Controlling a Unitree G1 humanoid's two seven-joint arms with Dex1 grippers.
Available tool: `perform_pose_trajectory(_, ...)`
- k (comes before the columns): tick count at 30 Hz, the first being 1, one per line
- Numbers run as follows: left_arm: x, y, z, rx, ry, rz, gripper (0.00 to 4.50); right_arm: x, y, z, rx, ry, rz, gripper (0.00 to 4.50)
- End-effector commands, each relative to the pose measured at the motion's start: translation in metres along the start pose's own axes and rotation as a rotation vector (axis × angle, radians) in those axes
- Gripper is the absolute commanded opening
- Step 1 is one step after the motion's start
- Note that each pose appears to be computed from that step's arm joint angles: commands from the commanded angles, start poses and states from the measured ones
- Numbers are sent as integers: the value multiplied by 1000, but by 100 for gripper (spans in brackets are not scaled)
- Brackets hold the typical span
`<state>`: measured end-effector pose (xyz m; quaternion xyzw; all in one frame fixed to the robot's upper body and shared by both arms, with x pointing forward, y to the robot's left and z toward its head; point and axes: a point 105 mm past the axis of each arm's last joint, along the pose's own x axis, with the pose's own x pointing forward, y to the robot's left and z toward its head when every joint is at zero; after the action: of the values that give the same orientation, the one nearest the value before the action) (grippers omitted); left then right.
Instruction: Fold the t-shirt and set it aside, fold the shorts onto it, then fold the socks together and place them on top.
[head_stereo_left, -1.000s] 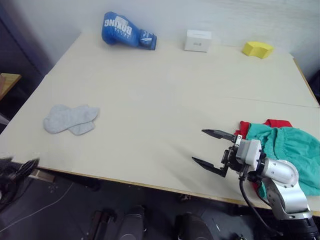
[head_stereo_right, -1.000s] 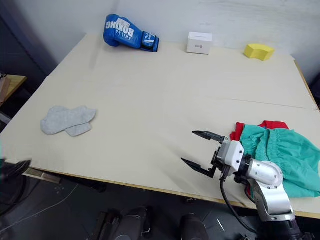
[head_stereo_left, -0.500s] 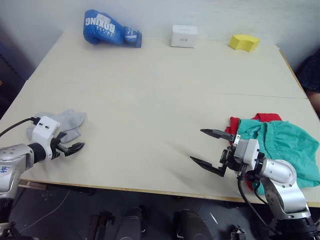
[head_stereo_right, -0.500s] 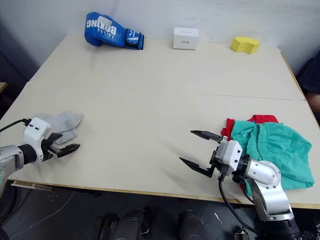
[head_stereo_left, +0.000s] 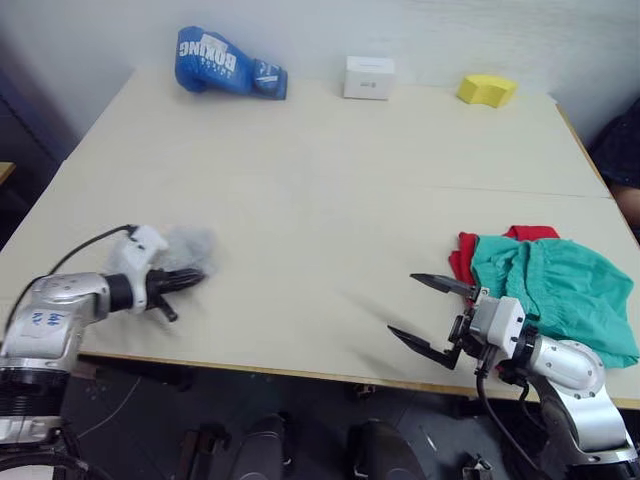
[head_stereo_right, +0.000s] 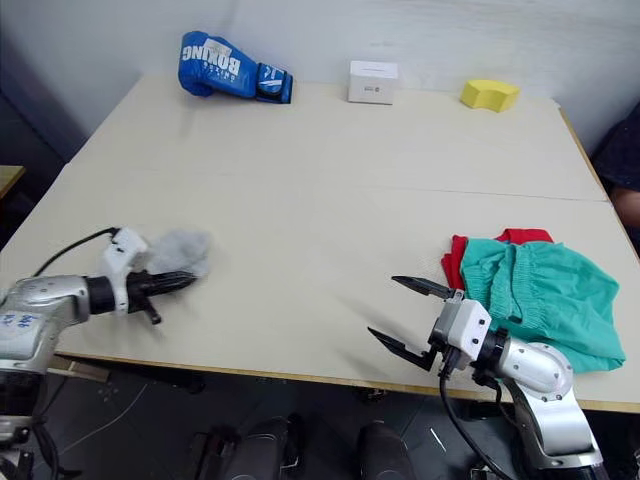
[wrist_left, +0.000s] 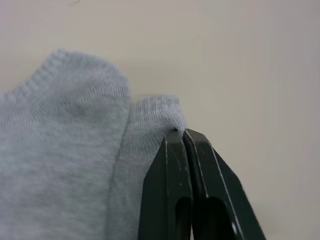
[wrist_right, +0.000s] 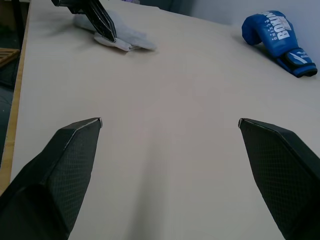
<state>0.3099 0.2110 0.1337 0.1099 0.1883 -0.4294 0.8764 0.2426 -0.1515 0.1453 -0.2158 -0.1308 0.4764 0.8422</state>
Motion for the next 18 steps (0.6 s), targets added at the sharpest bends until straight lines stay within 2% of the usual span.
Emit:
perform_pose_trajectory(1, 23, -37, 27, 78, -24, -132, 1, -20, -22, 1, -50, 40, -82, 450)
perform_pose_trajectory(8, 78, -96, 40, 163, -36, -297, 1, -34, -24, -11, -85, 110, -78, 450)
perform_pose_trajectory(10, 84, -102, 41, 149, -42, -315, 1, -33, -22, -13, -83, 114, -78, 450)
perform_pose_trajectory(14, 89, -112, 43, 147, -50, -355, 93, -30, -16, -15, -75, 116, -66, 450)
perform_pose_trajectory(18, 77, -111, 61, 193, -158, -408, 225, -11, -10, -6, -51, 72, -62, 450)
